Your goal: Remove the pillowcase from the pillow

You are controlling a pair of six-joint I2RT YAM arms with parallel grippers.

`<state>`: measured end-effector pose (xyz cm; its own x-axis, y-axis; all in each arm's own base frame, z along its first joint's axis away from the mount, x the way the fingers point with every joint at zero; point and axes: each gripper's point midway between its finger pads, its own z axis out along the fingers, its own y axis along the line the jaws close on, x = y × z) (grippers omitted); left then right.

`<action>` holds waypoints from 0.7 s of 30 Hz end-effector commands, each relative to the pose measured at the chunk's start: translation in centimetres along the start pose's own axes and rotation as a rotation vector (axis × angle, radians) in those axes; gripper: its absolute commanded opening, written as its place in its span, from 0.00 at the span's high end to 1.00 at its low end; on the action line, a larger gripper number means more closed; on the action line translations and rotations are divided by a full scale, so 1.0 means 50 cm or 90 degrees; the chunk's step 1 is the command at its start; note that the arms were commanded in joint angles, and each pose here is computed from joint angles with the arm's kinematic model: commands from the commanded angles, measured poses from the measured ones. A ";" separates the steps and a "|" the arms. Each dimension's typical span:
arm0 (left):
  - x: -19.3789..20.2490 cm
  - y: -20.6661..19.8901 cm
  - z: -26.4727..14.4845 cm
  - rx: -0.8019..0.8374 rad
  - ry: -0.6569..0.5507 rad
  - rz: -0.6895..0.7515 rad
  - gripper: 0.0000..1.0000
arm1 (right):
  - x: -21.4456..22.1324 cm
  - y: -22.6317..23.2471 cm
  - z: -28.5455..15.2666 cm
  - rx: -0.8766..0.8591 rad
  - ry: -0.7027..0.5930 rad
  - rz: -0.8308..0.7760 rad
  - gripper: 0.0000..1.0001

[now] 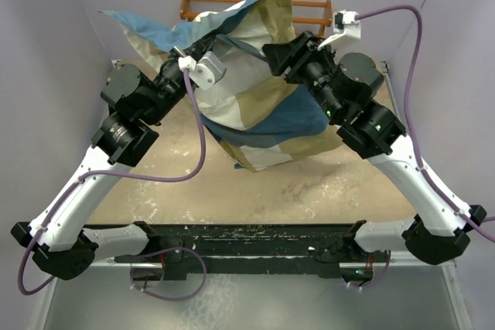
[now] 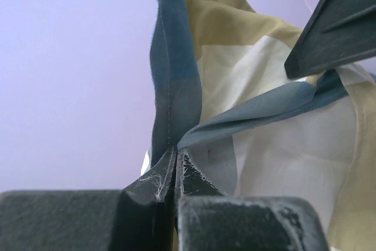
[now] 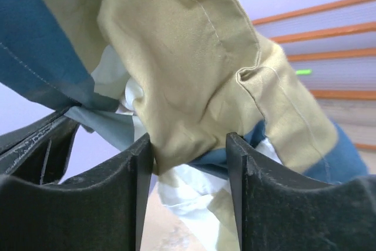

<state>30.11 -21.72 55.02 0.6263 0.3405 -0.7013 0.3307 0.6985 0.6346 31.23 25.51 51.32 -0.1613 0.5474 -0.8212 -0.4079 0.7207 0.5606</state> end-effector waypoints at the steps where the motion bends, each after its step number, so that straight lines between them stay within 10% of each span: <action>1: -0.082 0.050 0.004 -0.024 -0.070 -0.019 1.00 | -0.107 0.009 -0.057 -0.018 -0.109 -0.062 0.41; 11: -0.062 0.057 0.038 -0.030 -0.031 -0.031 1.00 | -0.018 0.046 -0.107 -0.164 -0.055 -0.170 0.33; 21: -0.109 0.023 0.056 0.040 -0.079 -0.011 1.00 | 0.086 0.027 0.030 -0.131 -0.005 -0.275 0.36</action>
<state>32.24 -24.69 54.03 0.5635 0.3555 -0.7457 0.4402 0.6347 0.6352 29.25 28.17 46.65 -0.0335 0.2433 -0.9694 -0.6143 0.7601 0.2120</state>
